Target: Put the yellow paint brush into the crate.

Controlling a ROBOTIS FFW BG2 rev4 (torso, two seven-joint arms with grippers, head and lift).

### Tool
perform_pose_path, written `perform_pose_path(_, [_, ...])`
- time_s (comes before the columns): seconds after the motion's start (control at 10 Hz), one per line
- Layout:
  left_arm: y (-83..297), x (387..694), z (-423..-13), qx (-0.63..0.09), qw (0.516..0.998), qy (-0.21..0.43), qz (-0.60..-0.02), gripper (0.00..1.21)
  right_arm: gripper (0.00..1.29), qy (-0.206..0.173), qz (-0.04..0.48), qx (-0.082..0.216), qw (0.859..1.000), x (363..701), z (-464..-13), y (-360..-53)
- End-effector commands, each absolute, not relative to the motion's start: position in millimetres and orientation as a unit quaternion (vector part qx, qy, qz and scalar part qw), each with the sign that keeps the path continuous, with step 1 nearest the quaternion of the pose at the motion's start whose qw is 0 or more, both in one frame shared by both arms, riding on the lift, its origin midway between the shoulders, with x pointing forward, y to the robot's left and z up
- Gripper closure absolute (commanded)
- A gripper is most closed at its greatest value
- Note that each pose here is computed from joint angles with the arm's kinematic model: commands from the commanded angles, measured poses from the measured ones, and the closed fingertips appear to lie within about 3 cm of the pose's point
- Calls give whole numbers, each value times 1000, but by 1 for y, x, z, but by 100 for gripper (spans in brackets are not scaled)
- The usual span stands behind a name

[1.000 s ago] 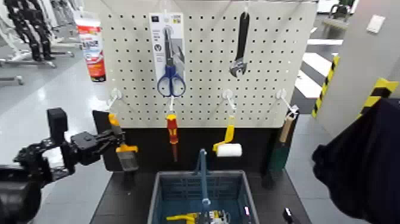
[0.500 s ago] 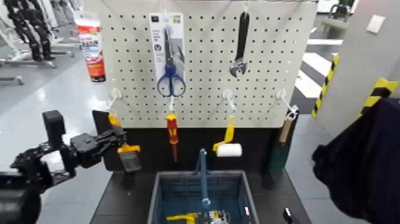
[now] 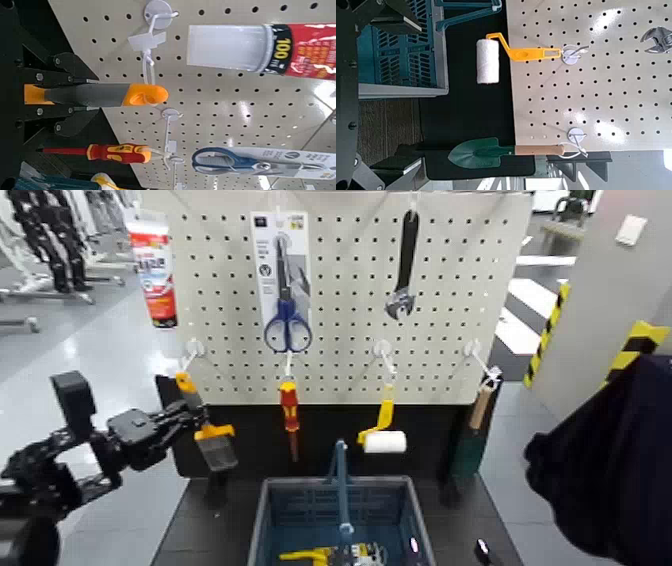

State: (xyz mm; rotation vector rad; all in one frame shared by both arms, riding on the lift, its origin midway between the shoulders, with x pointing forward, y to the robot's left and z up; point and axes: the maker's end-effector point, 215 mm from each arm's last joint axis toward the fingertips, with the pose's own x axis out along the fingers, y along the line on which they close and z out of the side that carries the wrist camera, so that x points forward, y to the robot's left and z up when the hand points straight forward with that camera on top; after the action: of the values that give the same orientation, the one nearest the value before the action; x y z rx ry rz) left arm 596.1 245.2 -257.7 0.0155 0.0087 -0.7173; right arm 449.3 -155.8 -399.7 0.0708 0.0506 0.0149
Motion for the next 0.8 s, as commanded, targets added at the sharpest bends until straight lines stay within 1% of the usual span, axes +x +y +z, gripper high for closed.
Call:
perform_pose_path(0.1, [232,588,-237,7,934,-12,-357,120,14,25,7,35,999,449,-400,-156])
perform_pose_path(0.3, [222,581,-229,-16,933,-18,-360,120,14,25,7,36,999,449,-400,-155])
perform_pose_path(0.6, [195,568,-214,-42,923,-23,-381,120,14,26,7,37,999,449,-400,-155])
perform_pose_path(0.8, [186,561,-214,-58,921,-17,-386,120,14,25,6,38,999,449,-400,-156])
